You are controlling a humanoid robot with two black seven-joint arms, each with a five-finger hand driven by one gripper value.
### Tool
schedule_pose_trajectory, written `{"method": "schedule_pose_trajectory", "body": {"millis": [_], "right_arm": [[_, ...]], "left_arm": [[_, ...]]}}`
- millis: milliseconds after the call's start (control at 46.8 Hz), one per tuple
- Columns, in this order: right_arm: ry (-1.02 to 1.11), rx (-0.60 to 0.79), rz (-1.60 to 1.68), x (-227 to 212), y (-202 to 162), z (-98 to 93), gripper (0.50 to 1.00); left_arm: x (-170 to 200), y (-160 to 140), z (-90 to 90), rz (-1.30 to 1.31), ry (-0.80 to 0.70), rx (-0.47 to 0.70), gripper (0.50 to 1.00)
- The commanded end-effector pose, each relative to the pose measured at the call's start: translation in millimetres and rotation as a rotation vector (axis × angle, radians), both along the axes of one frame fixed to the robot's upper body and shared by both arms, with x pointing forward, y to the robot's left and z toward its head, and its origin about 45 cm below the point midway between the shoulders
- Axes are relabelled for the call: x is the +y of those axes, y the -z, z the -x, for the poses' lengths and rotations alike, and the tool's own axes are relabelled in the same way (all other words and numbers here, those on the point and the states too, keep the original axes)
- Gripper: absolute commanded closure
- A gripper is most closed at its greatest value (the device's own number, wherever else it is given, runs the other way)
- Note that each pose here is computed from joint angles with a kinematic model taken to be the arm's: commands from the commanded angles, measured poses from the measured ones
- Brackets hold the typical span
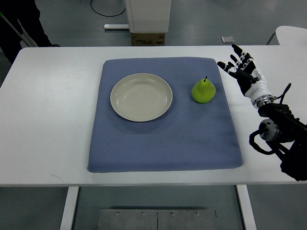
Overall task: Place pear on plate with right hand
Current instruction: 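Reach the open right hand toward the green pear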
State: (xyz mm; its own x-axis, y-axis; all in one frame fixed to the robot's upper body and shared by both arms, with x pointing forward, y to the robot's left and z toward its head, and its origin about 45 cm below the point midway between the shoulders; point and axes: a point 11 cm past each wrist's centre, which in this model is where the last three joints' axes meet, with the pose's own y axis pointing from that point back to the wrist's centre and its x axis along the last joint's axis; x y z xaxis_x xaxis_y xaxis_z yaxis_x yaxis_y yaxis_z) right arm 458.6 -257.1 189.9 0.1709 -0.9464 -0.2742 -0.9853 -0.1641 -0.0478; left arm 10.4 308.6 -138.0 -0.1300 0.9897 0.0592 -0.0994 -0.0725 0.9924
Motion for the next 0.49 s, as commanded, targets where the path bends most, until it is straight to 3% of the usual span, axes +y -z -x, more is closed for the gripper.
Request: {"method": "schedule_pose_trajectory", "body": {"millis": [0,192,470], "right_arm": [[-0.014,-0.028,0.025,5.7,-0.2,1.7,0.5],[-0.072,-0.089,0.082,29.7,1.8,7.4,0.5],[-0.131,-0.073,0.232,55.9,15.1,13.0,0.5]], "left_arm": [[0.0,0.0,0.7,0.0,0.0,0.001,0.5],[0.0,0.0,-0.3,0.0,0.0,0.0,0.5],[0.0,0.0,0.7,0.0,0.0,0.001,0.5]]}}
